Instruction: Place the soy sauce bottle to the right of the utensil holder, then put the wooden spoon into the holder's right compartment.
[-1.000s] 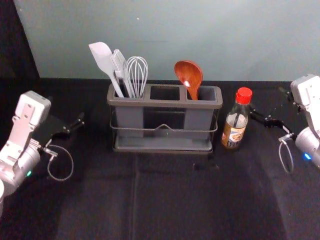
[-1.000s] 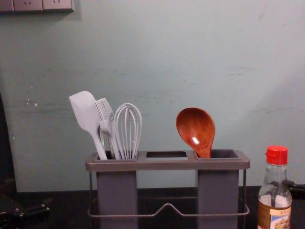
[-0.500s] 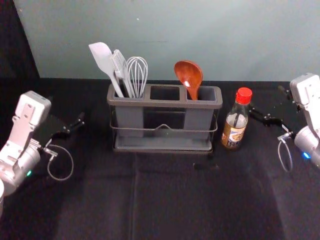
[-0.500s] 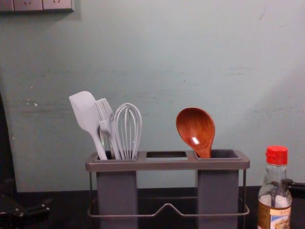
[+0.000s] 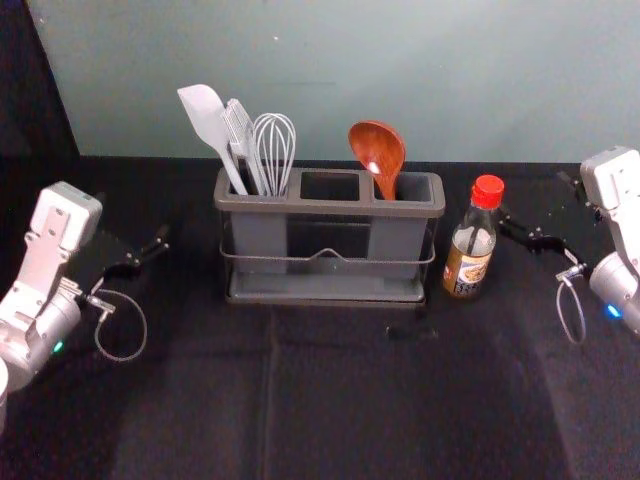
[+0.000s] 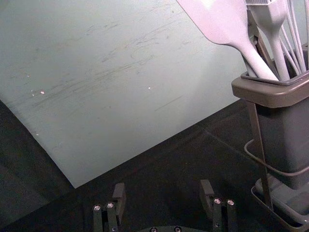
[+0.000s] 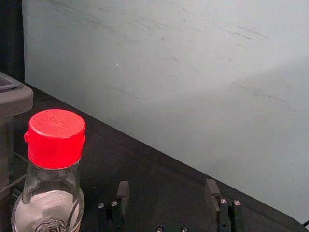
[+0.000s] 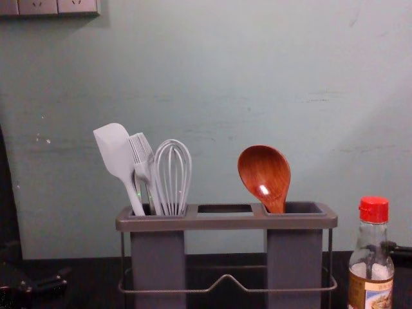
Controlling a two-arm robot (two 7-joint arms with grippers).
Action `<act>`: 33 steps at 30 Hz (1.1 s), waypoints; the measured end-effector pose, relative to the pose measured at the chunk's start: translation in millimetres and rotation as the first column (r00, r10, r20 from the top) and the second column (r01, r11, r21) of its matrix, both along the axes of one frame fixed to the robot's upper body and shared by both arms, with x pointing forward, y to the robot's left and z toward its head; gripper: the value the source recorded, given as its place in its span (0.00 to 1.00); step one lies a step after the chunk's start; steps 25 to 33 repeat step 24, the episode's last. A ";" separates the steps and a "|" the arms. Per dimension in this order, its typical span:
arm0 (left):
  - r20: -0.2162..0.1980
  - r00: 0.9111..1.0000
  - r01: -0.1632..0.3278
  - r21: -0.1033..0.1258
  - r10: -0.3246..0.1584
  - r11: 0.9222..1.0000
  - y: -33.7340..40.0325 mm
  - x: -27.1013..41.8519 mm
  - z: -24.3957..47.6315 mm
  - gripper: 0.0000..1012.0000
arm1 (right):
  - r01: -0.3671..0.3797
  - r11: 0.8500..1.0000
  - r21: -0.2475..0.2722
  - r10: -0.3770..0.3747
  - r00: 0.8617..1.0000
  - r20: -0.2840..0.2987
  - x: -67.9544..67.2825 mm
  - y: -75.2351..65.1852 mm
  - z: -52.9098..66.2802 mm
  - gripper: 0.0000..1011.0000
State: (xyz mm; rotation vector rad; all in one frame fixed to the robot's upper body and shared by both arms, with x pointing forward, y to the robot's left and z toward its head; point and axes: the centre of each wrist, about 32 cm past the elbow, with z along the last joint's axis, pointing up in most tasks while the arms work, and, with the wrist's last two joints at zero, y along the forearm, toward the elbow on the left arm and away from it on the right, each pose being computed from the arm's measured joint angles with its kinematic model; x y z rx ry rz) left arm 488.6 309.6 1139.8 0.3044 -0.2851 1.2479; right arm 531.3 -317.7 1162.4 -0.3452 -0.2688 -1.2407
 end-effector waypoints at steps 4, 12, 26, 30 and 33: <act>0.000 1.000 0.000 0.000 0.000 1.000 0.0 0.0 0.0 0.99 | 0.000 1.000 0.000 0.000 1.000 0.000 0.0 -0.1 0.0 0.99; 0.000 1.000 0.000 0.000 0.000 1.000 0.0 0.0 0.0 0.99 | 0.000 1.000 0.000 0.000 1.000 -0.001 0.0 -0.3 0.1 0.99; 0.000 1.000 0.000 0.000 0.000 1.000 0.0 0.0 0.0 0.99 | 0.000 1.000 0.000 0.000 1.000 -0.001 0.0 -0.3 0.1 0.99; 0.000 1.000 0.000 0.000 0.000 1.000 0.0 0.0 0.0 0.99 | 0.000 1.000 0.000 0.000 1.000 -0.001 0.0 -0.3 0.1 0.99; 0.000 1.000 0.000 0.000 0.000 1.000 0.0 0.0 0.0 0.99 | 0.000 1.000 0.000 0.000 1.000 -0.001 0.0 -0.3 0.1 0.99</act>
